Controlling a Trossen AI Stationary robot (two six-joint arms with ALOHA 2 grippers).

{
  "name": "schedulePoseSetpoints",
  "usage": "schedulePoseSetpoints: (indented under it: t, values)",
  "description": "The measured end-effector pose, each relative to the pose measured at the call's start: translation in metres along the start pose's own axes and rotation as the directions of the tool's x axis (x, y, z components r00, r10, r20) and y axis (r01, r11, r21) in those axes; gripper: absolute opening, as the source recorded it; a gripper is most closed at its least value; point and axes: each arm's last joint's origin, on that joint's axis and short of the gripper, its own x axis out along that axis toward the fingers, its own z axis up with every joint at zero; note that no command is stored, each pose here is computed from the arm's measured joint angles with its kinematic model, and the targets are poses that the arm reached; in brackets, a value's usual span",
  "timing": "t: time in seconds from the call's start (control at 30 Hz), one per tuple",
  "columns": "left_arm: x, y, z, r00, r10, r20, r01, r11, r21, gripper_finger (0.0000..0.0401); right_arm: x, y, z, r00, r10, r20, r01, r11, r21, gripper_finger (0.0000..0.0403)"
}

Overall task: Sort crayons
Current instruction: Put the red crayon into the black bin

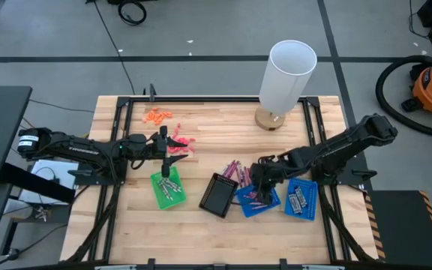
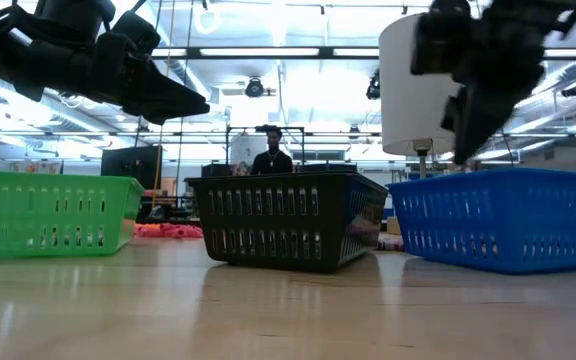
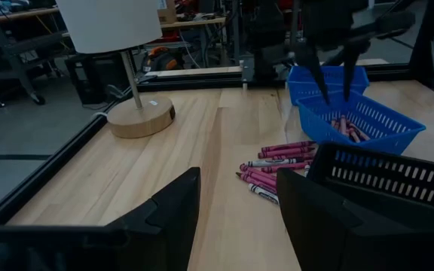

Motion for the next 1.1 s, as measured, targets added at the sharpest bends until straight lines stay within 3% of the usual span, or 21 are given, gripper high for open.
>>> schedulePoseSetpoints:
  t: [0.3,0.7,0.93,1.1]
  values:
    - [0.0,0.0,0.0,1.0,0.0,0.0,0.0,1.0,-0.001,0.0187,-0.007,-0.025,0.022,0.986,-0.142,0.083,0.138,0.989,0.048,0.0114]
    - [0.0,0.0,0.0,1.0,0.0,0.0,0.0,1.0,0.002,0.0187,-0.003,-0.051,0.042,0.966,-0.192,0.172,0.182,0.981,0.074,0.0112]
    - [0.0,0.0,0.0,1.0,0.0,-0.001,0.0,1.0,0.002,0.0187,0.03,-0.07,0.05,0.96,-0.258,0.107,0.244,0.961,0.128,0.0112]
    - [0.0,0.0,0.0,1.0,0.0,0.0,0.0,1.0,0.006,0.0187,0.049,-0.072,0.056,0.959,-0.283,0.01,0.281,0.956,0.088,0.0112]
